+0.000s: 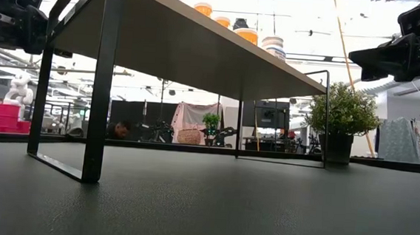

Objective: Pick and place medicine bottles onto shelf by color
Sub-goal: Return to Home Position

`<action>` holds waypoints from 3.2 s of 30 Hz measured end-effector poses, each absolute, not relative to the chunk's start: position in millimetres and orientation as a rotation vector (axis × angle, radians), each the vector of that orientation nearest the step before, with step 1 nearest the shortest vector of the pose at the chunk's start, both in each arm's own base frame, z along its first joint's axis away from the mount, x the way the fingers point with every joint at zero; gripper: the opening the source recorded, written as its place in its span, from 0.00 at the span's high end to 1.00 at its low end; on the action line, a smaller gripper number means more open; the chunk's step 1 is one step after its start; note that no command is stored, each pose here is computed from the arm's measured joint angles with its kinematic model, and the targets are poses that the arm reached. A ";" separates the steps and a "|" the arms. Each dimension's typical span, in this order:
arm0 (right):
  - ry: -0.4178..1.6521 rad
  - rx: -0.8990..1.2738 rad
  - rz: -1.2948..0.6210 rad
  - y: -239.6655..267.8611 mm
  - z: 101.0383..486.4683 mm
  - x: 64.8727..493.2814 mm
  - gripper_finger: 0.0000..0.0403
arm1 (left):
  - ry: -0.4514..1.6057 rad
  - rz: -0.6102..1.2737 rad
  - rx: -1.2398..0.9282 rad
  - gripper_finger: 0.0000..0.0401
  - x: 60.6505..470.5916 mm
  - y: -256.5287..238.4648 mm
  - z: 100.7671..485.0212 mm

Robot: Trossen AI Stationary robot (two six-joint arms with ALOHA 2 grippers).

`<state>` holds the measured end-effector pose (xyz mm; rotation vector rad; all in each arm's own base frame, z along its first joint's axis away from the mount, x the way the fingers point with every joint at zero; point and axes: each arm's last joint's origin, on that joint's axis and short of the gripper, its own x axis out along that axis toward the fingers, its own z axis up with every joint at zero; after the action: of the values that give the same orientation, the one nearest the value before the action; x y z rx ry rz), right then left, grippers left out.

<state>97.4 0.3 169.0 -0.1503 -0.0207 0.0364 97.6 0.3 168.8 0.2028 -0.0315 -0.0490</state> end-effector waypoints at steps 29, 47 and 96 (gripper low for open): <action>-0.021 -0.150 0.036 0.3 169.0 97.4 1.00 | -0.032 -0.048 0.203 0.94 97.6 0.3 168.8; -0.021 -0.150 0.036 0.3 169.0 97.4 1.00 | -0.031 -0.048 0.203 0.94 97.6 0.3 168.9; -0.021 -0.150 0.036 0.3 169.0 97.4 1.00 | -0.032 -0.048 0.203 0.94 97.6 0.3 168.9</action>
<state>97.4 0.3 169.0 -0.1500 -0.0205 0.0364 97.6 0.3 168.9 0.2028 -0.0316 -0.0483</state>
